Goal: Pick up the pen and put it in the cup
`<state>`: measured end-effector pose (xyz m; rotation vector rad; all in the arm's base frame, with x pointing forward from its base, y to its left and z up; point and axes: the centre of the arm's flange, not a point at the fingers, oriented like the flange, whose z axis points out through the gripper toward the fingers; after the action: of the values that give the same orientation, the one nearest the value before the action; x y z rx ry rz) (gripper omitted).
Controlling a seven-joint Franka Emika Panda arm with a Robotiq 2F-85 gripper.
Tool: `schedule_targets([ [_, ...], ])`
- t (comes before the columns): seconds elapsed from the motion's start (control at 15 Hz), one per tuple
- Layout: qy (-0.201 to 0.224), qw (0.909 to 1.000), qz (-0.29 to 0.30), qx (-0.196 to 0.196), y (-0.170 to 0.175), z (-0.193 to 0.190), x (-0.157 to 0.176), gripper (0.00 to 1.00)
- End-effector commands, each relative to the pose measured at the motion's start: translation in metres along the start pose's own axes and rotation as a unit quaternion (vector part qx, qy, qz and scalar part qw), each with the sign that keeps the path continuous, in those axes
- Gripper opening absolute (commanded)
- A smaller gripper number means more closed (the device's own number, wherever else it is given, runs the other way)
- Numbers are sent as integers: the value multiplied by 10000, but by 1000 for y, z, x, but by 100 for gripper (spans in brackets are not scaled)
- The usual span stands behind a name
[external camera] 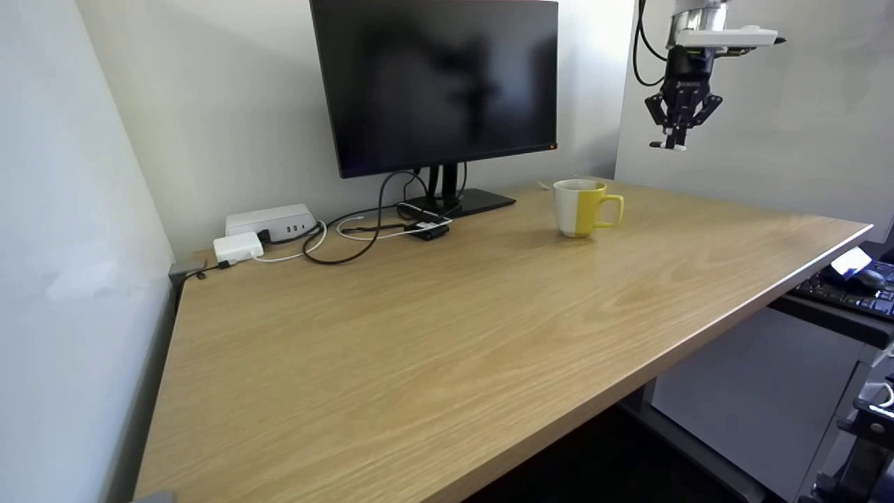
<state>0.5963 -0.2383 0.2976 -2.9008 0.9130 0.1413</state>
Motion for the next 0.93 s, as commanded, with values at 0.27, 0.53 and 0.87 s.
schedule_targets([
  [0.27, -1161, 9902, -32, 773, -29, -49, -2, 3],
  [0.53, -1796, 9743, 46, 1358, -48, -63, -1, 3],
  [0.87, -2504, 9461, 158, 2047, -56, -55, 7, 3],
])
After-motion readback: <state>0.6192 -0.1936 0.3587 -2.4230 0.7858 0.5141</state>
